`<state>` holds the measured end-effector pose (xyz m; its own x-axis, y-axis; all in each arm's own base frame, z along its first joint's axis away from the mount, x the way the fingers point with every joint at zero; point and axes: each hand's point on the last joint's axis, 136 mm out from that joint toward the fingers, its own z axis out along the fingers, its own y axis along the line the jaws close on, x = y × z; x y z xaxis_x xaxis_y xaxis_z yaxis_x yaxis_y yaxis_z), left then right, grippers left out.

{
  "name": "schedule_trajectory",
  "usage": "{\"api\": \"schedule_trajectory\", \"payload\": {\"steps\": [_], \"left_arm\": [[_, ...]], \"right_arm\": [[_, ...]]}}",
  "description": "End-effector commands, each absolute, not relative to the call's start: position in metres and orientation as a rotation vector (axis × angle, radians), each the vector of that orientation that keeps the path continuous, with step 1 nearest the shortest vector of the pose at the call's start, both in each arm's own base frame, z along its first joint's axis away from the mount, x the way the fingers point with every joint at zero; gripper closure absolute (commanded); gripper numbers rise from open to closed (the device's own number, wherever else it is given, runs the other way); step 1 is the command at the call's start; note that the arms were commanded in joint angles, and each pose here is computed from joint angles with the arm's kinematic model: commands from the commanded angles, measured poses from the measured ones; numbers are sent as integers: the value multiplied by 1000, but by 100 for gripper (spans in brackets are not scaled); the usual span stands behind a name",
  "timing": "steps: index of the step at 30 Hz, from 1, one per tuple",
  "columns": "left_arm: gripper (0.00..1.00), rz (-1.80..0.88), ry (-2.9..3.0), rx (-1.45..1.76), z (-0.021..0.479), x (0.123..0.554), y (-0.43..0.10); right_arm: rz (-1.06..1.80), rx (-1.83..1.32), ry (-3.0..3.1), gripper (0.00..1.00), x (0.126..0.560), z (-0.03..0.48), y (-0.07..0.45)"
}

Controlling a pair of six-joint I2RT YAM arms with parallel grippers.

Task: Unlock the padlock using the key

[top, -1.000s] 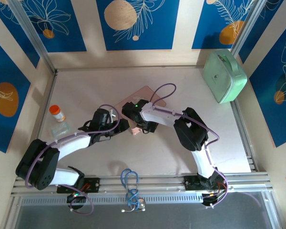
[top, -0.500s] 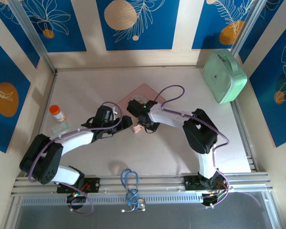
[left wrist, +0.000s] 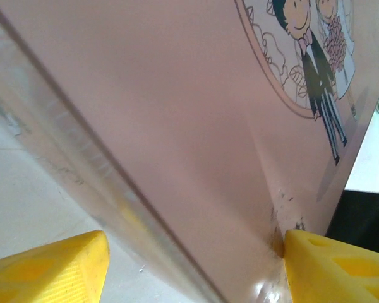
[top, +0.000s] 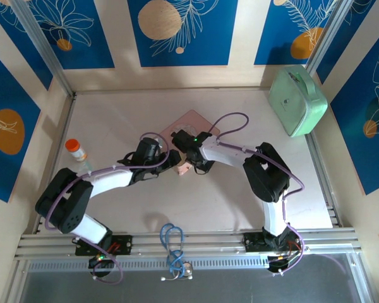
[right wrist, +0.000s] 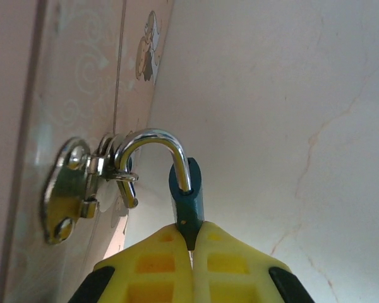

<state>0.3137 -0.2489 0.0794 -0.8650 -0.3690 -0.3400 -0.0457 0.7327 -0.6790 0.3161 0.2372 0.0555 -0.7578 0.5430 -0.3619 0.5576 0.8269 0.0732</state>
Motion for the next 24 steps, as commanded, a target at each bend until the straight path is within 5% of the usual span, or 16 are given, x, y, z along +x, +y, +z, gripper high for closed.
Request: {"api": "schedule_trajectory", "payload": {"steps": [1, 11, 24], "left_arm": [[29, -753, 2604, -390, 41, 300, -224], [30, -737, 2641, -366, 30, 291, -221], [32, -694, 2647, -326, 36, 285, -202]], "right_arm": [[-20, 842, 2531, 100, 345, 85, 226], [186, 851, 2518, 100, 361, 87, 213], [337, 597, 2619, 100, 281, 79, 210]]}}
